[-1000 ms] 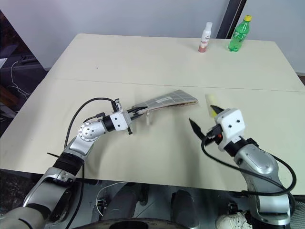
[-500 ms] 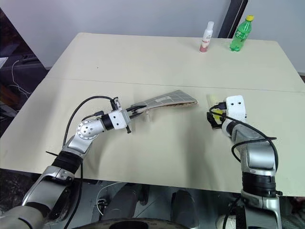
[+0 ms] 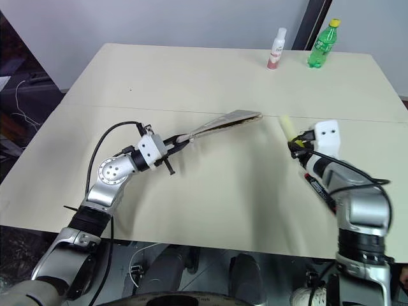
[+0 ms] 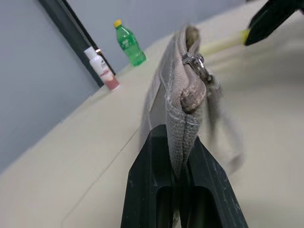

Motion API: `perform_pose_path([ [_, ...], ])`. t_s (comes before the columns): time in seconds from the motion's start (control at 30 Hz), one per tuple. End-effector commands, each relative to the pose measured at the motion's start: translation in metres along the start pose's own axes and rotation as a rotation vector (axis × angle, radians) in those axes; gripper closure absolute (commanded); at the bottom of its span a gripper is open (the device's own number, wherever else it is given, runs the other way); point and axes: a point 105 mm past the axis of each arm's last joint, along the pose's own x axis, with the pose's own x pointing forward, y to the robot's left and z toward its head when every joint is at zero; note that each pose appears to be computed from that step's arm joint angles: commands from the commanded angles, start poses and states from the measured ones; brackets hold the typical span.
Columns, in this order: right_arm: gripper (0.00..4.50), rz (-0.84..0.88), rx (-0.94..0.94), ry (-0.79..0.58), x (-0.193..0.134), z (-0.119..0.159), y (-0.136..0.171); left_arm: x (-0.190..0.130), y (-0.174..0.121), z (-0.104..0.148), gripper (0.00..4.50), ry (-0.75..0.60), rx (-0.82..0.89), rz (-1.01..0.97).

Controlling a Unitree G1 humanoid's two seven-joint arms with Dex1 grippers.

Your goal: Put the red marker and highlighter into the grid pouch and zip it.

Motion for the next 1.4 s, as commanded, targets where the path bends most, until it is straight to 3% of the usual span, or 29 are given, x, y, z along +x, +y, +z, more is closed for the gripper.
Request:
perform_pose_path([
  [0.03,3.6,0.234,-0.126,-0.16,-0.036,0.043,0.028,-0.004,0.012,0.013,4.5,-0.043,-0.048,-0.028],
  [0.13,3.6,0.378,-0.2,-0.111,-0.057,0.039,0.048,-0.002,0.016,0.014,4.5,-0.046,-0.054,-0.057],
  [0.23,3.6,0.393,-0.249,-0.052,-0.054,0.029,0.057,0.004,0.017,0.016,4.5,-0.057,-0.042,-0.078],
  [0.37,3.6,0.341,-0.344,-0.023,-0.042,0.023,0.054,0.009,0.013,0.017,4.5,-0.062,-0.019,-0.106],
  [0.77,3.6,0.392,-0.329,-0.072,-0.043,0.032,0.06,0.008,0.001,0.011,4.5,-0.042,0.016,-0.137],
  [1.03,3.6,0.37,-0.429,0.046,-0.038,0.01,0.049,0.007,0.0,0.013,4.5,-0.045,0.034,-0.147],
  [1.4,3.6,0.387,-0.521,0.075,-0.027,0.007,0.049,0.009,-0.005,0.016,4.5,-0.049,0.076,-0.197],
])
